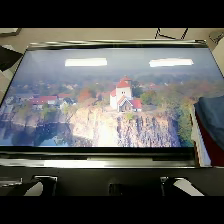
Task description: Fold the clothes and pants, and hang the long-sleeved shirts on hangers.
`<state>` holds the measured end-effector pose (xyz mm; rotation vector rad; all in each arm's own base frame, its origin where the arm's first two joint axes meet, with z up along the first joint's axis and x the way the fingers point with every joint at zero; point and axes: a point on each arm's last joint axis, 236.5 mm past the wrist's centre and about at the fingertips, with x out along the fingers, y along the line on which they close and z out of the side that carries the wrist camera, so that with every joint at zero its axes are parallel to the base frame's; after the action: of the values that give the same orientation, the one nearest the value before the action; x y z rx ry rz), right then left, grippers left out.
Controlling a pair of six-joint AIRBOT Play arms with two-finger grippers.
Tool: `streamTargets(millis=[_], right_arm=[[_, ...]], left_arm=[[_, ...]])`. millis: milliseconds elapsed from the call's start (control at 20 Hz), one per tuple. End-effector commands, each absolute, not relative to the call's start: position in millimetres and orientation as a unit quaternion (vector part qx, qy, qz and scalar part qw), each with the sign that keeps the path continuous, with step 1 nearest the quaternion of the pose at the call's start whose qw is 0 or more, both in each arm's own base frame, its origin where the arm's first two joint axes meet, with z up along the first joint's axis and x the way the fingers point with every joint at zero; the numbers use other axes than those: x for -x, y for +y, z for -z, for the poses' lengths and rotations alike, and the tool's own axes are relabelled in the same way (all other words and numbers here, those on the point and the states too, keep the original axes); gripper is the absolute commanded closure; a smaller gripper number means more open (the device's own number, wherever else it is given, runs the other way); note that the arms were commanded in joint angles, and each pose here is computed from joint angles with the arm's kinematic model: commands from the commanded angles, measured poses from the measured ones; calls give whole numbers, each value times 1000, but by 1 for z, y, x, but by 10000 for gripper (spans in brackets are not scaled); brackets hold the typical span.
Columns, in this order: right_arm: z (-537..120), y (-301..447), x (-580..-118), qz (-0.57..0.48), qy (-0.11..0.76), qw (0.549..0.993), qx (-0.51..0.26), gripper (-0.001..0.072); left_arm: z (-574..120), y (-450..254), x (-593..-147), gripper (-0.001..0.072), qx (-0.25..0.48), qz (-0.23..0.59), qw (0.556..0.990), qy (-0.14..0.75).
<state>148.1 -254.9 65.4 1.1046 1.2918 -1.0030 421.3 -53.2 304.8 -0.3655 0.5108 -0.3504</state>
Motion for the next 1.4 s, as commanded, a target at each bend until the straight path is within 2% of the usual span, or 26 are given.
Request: streamTargets(millis=[0,100,150,250,400,500,600,650,700,800,850,900,1000,1150,1350], right_arm=[[-25,-241,-129,428,573,523,-463,626],[-30,-251,-133,428,567,545,-445,169],[-41,-259,-137,426,560,565,-432,37],[-91,-295,-174,416,491,659,-389,32],[-251,-343,-272,382,241,840,-302,33],[-329,-309,-333,310,153,910,-229,34],[-335,-231,-392,209,173,941,-201,34],[-313,-187,-413,159,222,940,-203,34],[-280,-143,-427,111,289,928,-210,34],[-192,-60,-427,31,459,861,-217,34],[-156,-30,-419,0,529,822,-212,34],[-125,-4,-407,-24,592,780,-202,34],[-89,25,-397,-48,645,741,-182,34],[-76,47,-405,-64,642,745,-166,32],[-78,59,-404,-77,643,744,-166,33]], left_arm=[[-309,-59,-420,685,190,183,933,246],[-312,-63,-420,685,197,190,931,243],[-314,-65,-419,686,202,195,929,241],[-330,-73,-419,686,221,211,927,219],[-359,-68,-432,689,176,184,953,163],[-340,-50,-448,689,122,110,968,189],[-293,-26,-458,688,68,16,964,258],[-264,-20,-455,687,58,-16,950,308],[-233,-20,-446,648,58,-30,927,368],[-159,-34,-407,-4,76,-38,848,524],[-131,-41,-384,-2,53,-22,810,584],[-110,-47,-368,-2,31,-8,791,612],[-88,-58,-358,-2,26,1,799,601],[-61,-50,-349,-2,26,-14,797,604],[-60,-39,-356,-3,21,-27,802,596]])
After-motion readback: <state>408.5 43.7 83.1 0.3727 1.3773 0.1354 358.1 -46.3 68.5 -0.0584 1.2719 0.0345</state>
